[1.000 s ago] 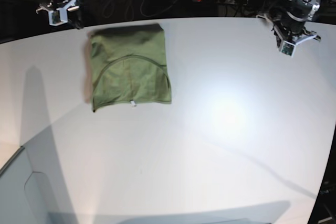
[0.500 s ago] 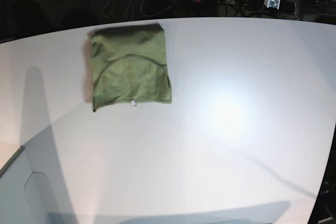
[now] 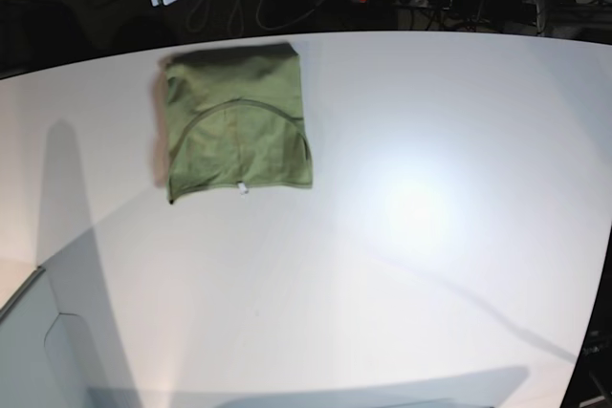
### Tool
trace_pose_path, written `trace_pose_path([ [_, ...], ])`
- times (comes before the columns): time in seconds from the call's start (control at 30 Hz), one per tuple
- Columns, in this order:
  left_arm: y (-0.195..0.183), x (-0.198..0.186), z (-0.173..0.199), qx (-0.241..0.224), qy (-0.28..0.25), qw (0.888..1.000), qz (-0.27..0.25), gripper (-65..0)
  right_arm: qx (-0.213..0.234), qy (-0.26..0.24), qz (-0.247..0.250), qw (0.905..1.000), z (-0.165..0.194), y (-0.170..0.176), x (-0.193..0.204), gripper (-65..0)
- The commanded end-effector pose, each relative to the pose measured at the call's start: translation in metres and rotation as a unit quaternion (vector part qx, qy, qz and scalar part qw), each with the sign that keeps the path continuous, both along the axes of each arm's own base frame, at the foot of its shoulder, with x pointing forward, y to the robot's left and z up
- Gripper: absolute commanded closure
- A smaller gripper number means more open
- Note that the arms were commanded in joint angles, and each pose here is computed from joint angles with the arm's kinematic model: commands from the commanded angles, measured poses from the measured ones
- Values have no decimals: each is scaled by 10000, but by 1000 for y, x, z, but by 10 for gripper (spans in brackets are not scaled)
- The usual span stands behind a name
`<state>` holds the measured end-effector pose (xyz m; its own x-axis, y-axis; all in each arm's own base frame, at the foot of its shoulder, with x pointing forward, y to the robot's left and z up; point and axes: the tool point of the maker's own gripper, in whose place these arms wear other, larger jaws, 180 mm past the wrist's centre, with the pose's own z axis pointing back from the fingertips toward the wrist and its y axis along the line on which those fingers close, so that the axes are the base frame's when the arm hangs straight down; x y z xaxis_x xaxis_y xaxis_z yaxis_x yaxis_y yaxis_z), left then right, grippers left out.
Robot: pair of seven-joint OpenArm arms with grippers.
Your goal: Fold the T-shirt properly
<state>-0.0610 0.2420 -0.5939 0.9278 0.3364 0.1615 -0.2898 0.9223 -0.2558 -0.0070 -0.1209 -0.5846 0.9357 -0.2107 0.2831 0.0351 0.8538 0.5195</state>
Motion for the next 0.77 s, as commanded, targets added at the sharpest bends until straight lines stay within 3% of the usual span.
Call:
trace_pose_path([
  [0.0,5,3,-1,-16,-95,9999,121,0,-16,-119,-28,9999,0,-4,7,-1],
  [0.1,14,11,-8,-27,-90,9994,325,0,-582,-52,-216,9981,-17,-14,12,-1],
  [0.2,29,13,-14,350,98,9987,371,0,-1518,111,-374,9876,-37,-35,13,-1],
  [0.4,21,18,-27,743,337,9964,-247,0,-3157,302,-197,9482,-54,-64,7,-1],
  [0.57,-7,15,-35,650,420,9963,-365,0,-3701,255,59,9286,-52,-64,5,-1],
  [0.73,-25,12,-41,682,514,9951,-504,0,-3706,146,259,9283,-53,-56,13,-1],
])
